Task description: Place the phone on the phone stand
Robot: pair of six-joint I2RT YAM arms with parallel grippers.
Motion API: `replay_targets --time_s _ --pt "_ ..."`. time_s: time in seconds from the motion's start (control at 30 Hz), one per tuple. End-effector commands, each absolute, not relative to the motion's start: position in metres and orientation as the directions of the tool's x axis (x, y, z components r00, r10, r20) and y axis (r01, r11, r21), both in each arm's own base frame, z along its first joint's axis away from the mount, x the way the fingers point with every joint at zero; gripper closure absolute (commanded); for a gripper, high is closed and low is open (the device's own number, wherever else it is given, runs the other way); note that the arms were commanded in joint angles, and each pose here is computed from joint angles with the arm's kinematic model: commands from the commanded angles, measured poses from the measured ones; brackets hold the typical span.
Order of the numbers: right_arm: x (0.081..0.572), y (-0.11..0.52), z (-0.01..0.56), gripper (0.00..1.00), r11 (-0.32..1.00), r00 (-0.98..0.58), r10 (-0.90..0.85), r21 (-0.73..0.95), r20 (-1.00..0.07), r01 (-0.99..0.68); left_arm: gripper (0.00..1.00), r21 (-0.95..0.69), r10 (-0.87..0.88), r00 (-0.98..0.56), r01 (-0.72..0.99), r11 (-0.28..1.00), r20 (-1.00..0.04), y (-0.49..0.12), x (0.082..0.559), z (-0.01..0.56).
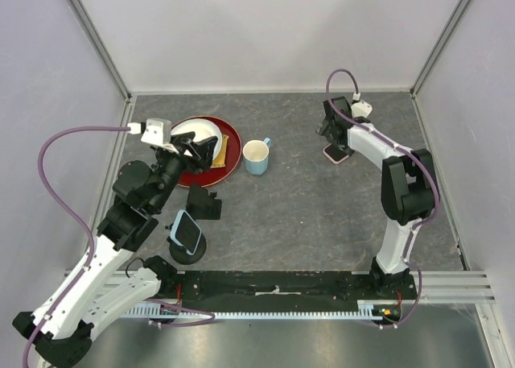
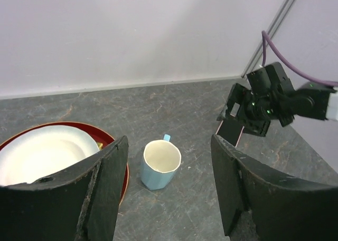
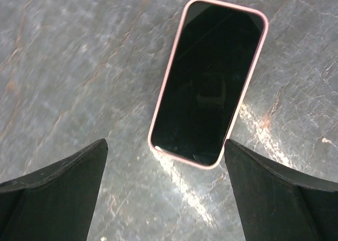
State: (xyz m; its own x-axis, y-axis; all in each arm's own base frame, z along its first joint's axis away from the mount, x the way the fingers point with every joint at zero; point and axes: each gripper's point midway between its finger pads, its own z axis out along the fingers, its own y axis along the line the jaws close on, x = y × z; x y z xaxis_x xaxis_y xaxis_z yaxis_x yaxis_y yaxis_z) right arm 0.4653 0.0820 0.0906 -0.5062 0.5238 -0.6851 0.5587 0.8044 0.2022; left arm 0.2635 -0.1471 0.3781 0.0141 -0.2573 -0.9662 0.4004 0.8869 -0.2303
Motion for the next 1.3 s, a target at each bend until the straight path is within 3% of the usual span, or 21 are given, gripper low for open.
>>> replay_targets --time_s 0.0,0.27,0.7,1.27 --pt "0.466 0.065 0.07 0.02 0.666 -0.448 0.643 0.165 -0.621 0.727 0.31 -0.24 -0.281 0.034 0.431 0.87 -0.959 -0.153 0.264 0.387" --pt "0.483 0.058 0.062 0.02 0.616 -0.417 0.651 0.121 -0.635 0.778 0.31 -0.24 -0.277 0.021 0.44 0.865 -0.961 -0.157 0.265 0.384" --pt "0.467 0.037 0.049 0.02 0.563 -0.421 0.613 -0.004 -0.669 0.826 0.31 -0.242 -0.27 0.0 0.441 0.864 -0.963 -0.161 0.269 0.378" --pt "0.46 0.042 0.01 0.02 0.572 -0.466 0.649 -0.017 -0.601 0.82 0.32 -0.244 -0.266 -0.015 0.447 0.861 -0.964 -0.164 0.27 0.373"
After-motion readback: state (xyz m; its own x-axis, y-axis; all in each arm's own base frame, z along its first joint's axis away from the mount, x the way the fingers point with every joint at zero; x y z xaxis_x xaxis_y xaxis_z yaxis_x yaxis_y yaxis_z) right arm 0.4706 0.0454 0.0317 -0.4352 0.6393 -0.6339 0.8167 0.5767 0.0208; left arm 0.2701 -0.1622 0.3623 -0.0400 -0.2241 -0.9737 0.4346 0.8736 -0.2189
